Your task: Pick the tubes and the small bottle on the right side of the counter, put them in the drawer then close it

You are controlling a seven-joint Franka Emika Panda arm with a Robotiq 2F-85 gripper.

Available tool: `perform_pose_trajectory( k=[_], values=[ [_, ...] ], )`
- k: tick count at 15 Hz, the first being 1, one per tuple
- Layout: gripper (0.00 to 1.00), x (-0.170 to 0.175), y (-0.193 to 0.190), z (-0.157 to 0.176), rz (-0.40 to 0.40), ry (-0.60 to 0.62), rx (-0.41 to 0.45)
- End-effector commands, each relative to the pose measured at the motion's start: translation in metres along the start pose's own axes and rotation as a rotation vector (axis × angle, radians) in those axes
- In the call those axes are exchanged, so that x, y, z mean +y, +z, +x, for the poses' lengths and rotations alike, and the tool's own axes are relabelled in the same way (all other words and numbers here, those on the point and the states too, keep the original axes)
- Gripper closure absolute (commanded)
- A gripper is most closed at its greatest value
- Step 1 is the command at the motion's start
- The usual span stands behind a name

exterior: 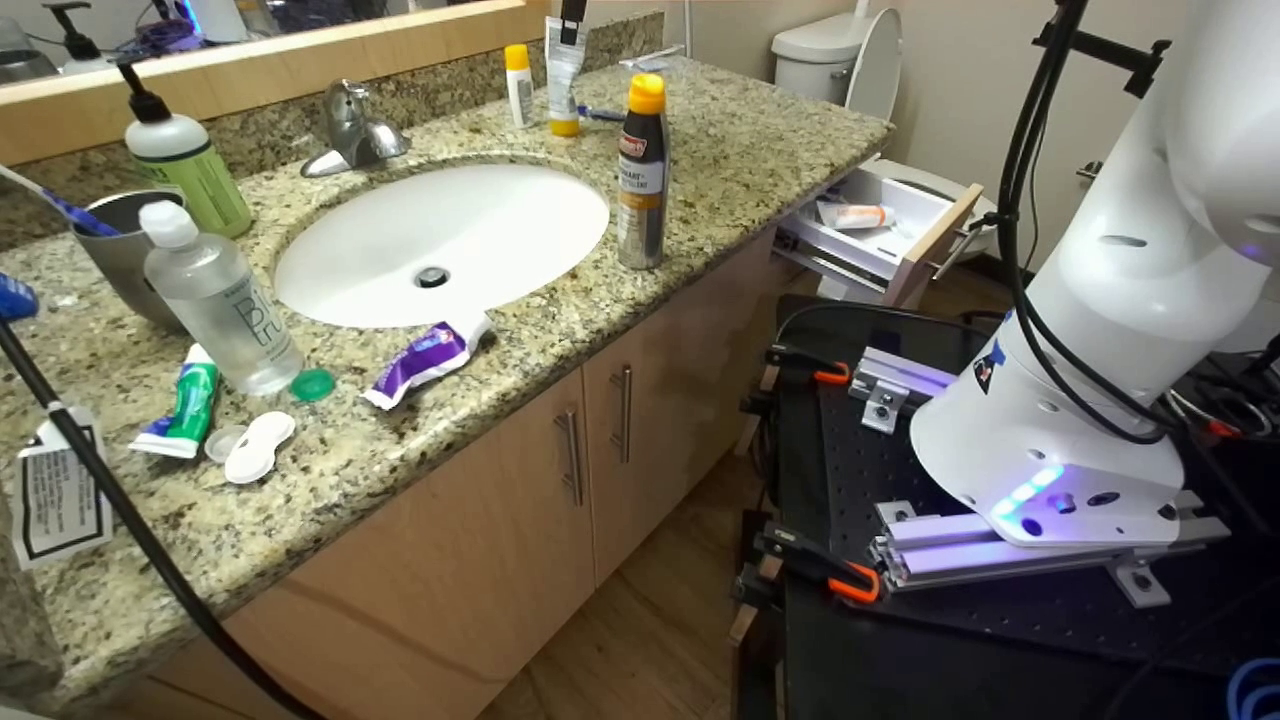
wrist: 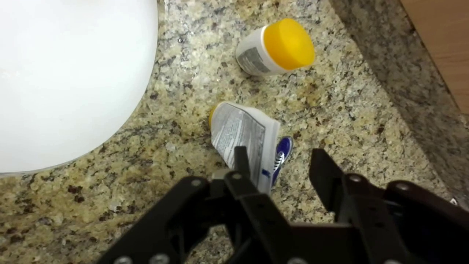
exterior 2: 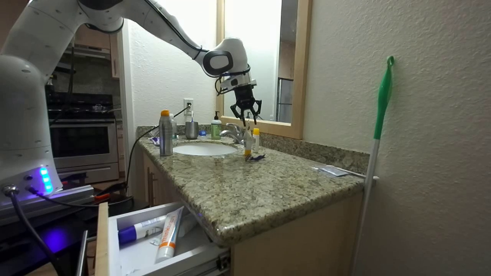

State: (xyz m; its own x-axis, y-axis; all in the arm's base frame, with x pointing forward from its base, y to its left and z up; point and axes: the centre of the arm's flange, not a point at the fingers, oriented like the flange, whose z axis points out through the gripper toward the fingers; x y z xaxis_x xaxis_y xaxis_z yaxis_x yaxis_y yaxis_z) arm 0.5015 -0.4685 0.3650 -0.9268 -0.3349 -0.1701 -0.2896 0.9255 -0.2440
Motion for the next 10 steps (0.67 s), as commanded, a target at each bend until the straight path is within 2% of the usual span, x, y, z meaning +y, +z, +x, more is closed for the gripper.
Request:
perform_pose_trajectory(
  k=[1,2,4,6,8,10],
  values=[
    [0.81,-0.002,0.002,0.001,-0.019,-0.010,-0.033],
    [0.90,-0.001,0.002,0.001,-0.021,-0.015,-0.037],
    [1.00,0.000,0.001,0.002,-0.034,-0.034,-0.030],
    [1.00,0.000,-0.006,0.007,-0.071,-0.115,0.016],
    [0.99,-0.005,-0.026,0.022,-0.090,-0.223,0.108],
    [1.00,-0.011,-0.054,0.053,-0.104,-0.307,0.208]
  ],
)
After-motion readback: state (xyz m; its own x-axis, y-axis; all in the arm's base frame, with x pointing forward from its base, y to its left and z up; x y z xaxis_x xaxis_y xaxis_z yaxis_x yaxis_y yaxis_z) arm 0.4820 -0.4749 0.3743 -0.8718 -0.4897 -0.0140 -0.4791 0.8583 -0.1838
